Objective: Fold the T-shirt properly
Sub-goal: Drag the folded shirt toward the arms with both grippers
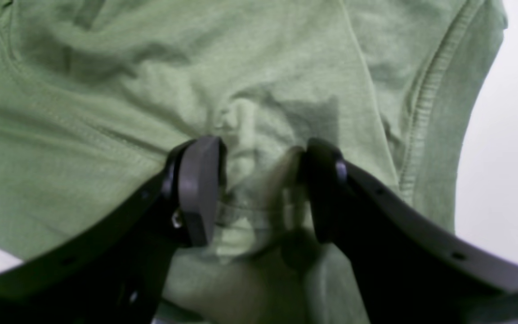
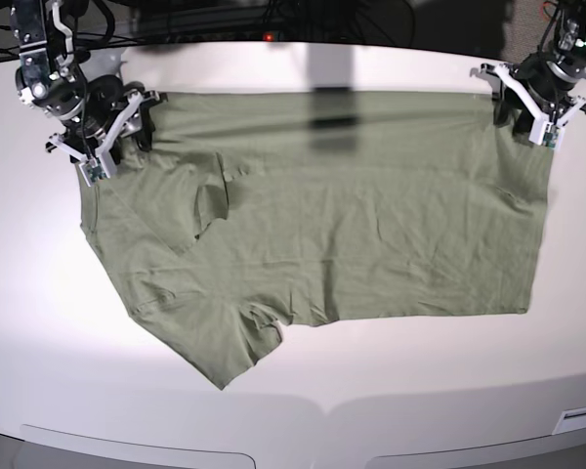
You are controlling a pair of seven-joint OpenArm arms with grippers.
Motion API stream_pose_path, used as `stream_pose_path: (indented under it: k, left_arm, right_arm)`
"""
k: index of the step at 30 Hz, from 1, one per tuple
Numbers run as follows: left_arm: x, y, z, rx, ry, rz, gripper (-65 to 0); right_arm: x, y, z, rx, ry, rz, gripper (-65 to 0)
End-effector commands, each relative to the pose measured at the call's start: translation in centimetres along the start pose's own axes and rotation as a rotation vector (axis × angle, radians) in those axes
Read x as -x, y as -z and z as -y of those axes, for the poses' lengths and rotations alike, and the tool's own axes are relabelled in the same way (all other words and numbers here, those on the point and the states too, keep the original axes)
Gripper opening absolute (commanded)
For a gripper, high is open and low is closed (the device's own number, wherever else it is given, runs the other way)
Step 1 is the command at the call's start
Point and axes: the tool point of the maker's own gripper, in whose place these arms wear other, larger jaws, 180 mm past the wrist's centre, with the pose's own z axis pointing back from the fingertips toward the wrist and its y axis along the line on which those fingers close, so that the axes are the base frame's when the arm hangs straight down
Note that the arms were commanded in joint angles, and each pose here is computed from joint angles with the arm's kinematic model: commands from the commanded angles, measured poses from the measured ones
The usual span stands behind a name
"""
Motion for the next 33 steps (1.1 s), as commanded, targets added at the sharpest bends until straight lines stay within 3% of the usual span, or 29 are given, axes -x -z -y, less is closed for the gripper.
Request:
stream_pose_path:
  k: [1,7,20,33]
  left_arm:
    - [10.5,-2.2,-0.2,-0.048,0.049,-0.463,-42.9]
    - [11.1,-2.7,2.0,-0.017,0.036,-0.46,-42.9]
    - [10.9,-2.8,2.1,-0.019,0.046,-0.45,-42.9]
    - [11.8,-3.3,2.3,-0.013,0.04,-0.493,-42.9]
  right_arm:
    - [3.7,-0.4,0.9,0.042,-0.045,-0.169,-34.0]
    - [5.6,-0.9,0.1,0.026,-0.041,-0.211,-34.0]
    - [10.7,-2.6,-1.2,0.019,-0.033,-0.326,-34.0]
    - [11.5,-5.3,1.8,0.116,0.015,-0.32,-34.0]
